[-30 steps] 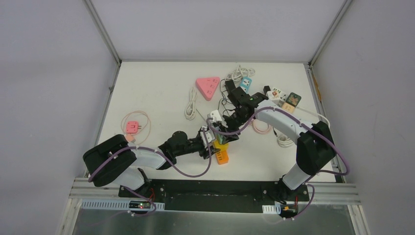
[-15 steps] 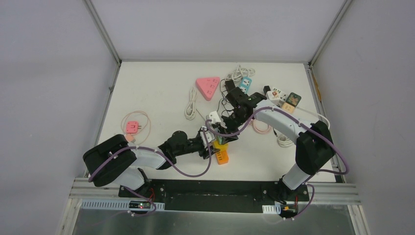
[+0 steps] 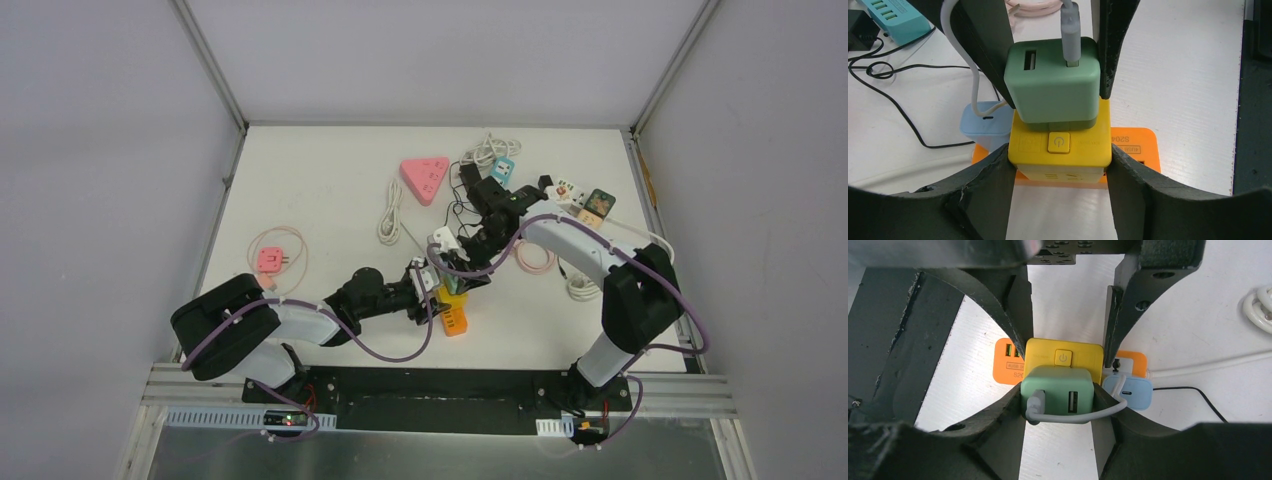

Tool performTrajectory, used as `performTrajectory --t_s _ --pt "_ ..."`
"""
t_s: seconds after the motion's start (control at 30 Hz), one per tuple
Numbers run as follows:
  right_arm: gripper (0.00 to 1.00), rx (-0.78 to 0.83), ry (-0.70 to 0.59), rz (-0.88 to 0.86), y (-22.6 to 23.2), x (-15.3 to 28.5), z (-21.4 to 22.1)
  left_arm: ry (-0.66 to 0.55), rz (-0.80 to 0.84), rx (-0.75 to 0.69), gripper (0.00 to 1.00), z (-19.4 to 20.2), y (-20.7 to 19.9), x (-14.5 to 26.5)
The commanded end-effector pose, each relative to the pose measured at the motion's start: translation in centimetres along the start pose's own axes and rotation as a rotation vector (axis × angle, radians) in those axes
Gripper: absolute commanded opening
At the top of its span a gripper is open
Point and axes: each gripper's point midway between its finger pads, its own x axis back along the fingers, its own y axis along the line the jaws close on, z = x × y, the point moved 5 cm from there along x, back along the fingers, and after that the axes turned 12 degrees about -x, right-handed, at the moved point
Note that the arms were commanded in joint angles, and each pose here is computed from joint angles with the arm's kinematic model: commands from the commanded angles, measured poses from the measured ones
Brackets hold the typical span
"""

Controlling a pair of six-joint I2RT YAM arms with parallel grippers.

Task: Pull the plug off the socket
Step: Remove the plug from the socket.

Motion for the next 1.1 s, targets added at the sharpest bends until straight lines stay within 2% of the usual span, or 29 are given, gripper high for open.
performTrajectory --t_s 0.0,0.2,0.27,0.47,0.83,1.07 --pt "0.0 -0.078 -0.042 -0.187 4.0 -1.6 -1.7 0.056 0.014 -0.017 0.0 1.3 -0.1 0.0" --pt "0.0 -0.066 -0.046 -0.238 5.2 -2.5 -3.1 0.056 0.018 -0.012 0.0 1.3 -0.2 -0.1" --pt "0.0 -0.067 -0.019 -0.206 4.7 -1.8 -2.3 0.057 0.019 -0.012 0.0 1.3 -0.2 -0.1" --pt "0.0 -0.096 -0.058 -0.158 3.9 -0.1 -1.3 0.052 0.023 -0.013 0.0 1.2 -0.2 -0.2" --pt "0.0 -0.069 -0.053 -0.274 5.6 -2.0 -4.0 0.064 0.038 -0.003 0.0 1.3 -0.3 -0.5" --pt "0.0 -0.09 -0.031 -0.191 4.1 -0.8 -2.3 0.069 0.041 -0.004 0.0 1.5 -0.4 -0.6"
